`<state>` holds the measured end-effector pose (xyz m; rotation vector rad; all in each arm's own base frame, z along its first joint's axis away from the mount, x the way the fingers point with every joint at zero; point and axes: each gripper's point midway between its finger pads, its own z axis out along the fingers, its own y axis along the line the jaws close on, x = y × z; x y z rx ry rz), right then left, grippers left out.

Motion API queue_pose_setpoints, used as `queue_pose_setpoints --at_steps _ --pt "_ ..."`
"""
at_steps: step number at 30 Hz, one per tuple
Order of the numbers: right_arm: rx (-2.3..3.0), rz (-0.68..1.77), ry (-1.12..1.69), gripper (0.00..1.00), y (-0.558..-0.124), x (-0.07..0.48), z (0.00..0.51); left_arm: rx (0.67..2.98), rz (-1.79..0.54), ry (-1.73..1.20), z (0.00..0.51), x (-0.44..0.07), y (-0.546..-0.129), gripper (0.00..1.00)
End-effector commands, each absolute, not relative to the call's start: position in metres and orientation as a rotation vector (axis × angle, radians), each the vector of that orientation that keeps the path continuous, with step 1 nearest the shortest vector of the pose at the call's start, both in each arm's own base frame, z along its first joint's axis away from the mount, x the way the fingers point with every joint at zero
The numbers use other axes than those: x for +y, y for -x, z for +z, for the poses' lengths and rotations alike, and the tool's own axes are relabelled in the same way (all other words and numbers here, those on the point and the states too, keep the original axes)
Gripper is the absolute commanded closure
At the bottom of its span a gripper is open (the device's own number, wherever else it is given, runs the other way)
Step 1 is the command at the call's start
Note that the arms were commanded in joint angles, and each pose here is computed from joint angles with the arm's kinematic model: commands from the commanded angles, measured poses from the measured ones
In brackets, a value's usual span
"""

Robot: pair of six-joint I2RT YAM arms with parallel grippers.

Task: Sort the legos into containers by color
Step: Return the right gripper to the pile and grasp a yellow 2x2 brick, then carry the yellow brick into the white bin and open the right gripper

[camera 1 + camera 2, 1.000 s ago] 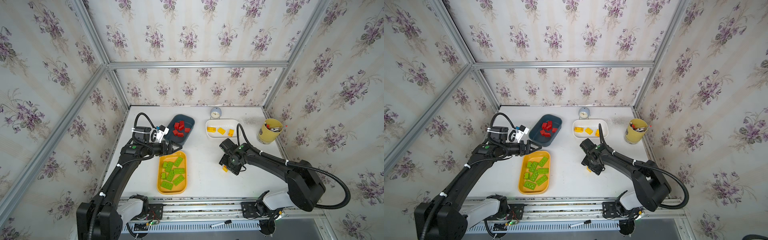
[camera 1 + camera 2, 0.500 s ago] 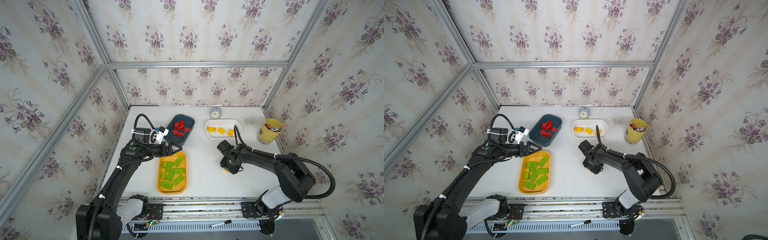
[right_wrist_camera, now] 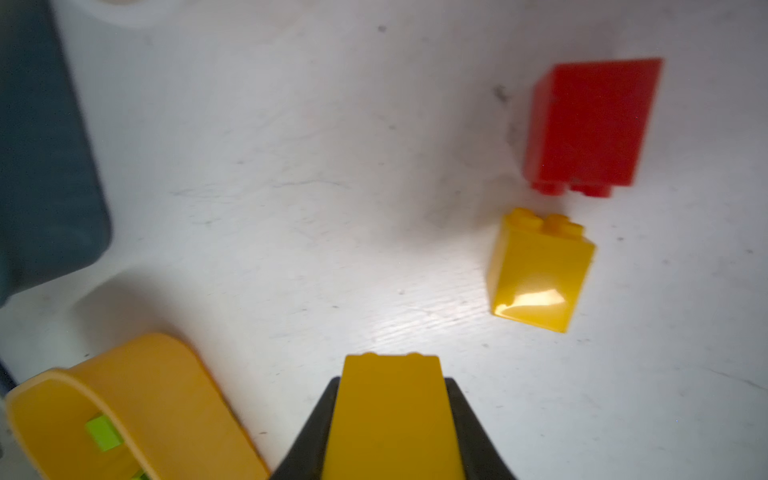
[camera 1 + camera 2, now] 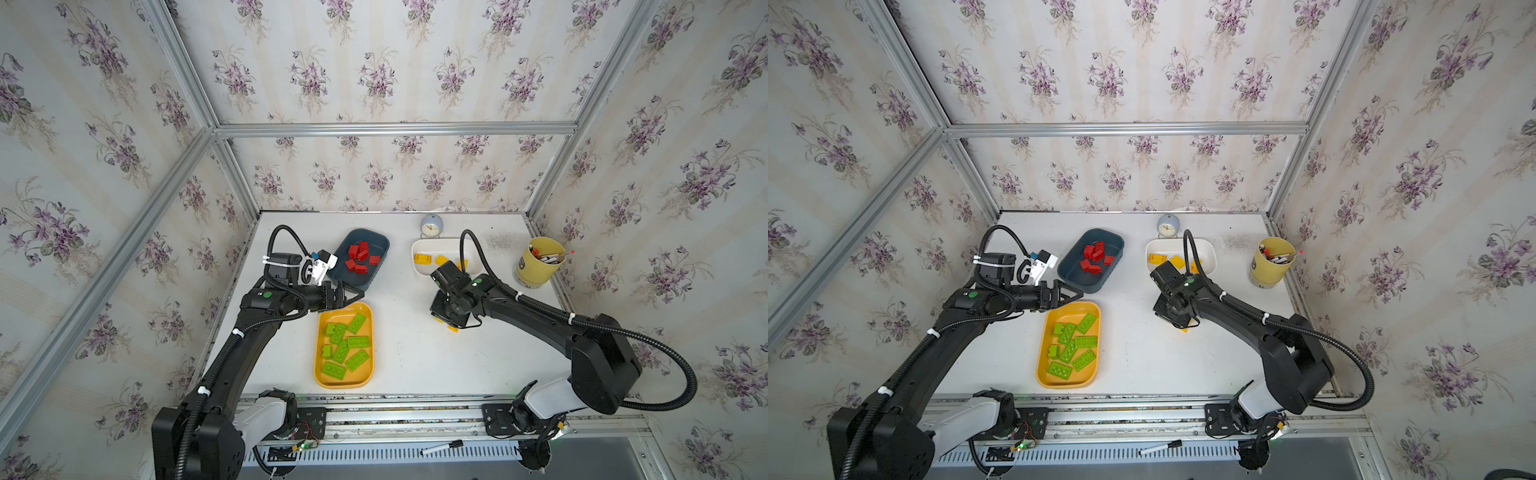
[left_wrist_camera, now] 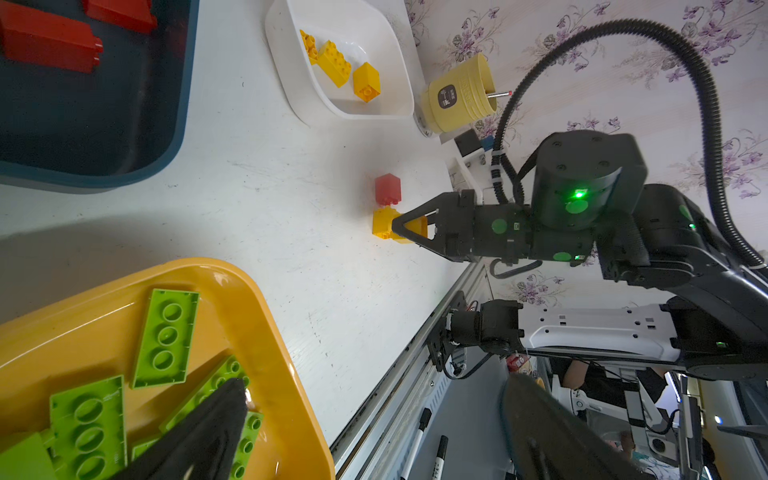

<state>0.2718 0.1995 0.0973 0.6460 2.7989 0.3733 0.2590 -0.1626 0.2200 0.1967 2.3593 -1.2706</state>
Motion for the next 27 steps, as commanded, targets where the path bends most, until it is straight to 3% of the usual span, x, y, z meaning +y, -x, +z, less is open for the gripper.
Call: queue_pose_setpoints --at_steps 1,8,19,27 --pt "2.761 0.442 -0.504 0.78 -0.294 0.221 0.119 2.336 -1.269 -0.215 0.228 -0.163 -0.261 0.01" --pt "2.653 0.334 -0.471 0.78 -0.364 0.202 0.142 2.326 -1.258 -0.209 0.232 -0.162 -0.260 0.01" --pt "2.583 0.247 -0.617 0.75 -0.463 0.129 0.116 2.327 -1.254 -0.202 0.232 -0.161 -0.258 0.01" --pt "2.581 0.199 -0.649 0.70 -0.505 0.109 0.084 2.332 -1.261 -0.203 0.231 -0.162 -0.261 0.01"
